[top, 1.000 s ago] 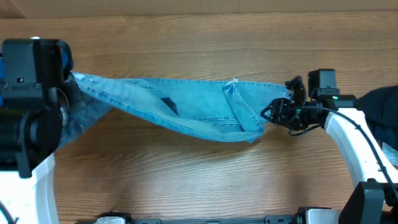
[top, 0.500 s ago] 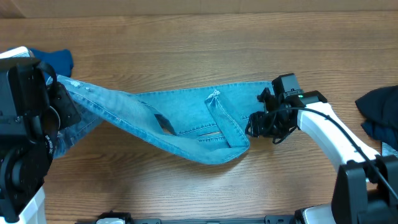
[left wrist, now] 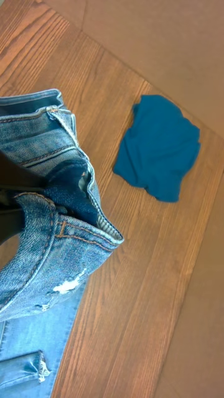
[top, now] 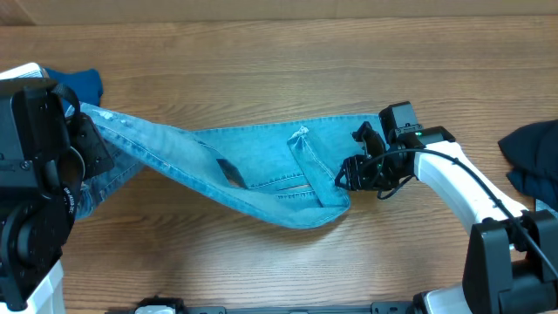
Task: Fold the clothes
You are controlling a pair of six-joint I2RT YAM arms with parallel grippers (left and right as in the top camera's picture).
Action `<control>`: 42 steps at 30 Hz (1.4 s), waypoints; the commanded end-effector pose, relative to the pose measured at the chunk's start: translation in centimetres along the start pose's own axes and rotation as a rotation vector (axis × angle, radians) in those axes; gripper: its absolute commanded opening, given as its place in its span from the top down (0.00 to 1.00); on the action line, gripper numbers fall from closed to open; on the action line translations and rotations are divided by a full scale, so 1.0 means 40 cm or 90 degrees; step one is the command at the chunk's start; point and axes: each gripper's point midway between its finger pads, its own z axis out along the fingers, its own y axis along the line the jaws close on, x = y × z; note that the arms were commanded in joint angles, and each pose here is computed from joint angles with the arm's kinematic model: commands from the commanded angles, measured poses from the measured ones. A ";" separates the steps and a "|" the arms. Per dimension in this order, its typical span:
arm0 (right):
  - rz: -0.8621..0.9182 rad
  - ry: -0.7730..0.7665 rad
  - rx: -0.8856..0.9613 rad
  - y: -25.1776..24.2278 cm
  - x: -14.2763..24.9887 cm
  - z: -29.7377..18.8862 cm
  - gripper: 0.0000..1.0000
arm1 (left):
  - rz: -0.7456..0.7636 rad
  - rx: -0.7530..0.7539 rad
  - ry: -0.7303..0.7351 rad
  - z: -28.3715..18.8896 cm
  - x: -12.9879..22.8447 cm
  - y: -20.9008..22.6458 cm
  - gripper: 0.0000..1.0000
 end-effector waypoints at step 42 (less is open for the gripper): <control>0.296 -0.339 -0.232 -0.097 -0.344 -0.228 0.96 | 0.000 0.006 -0.025 -0.022 -0.016 0.009 0.91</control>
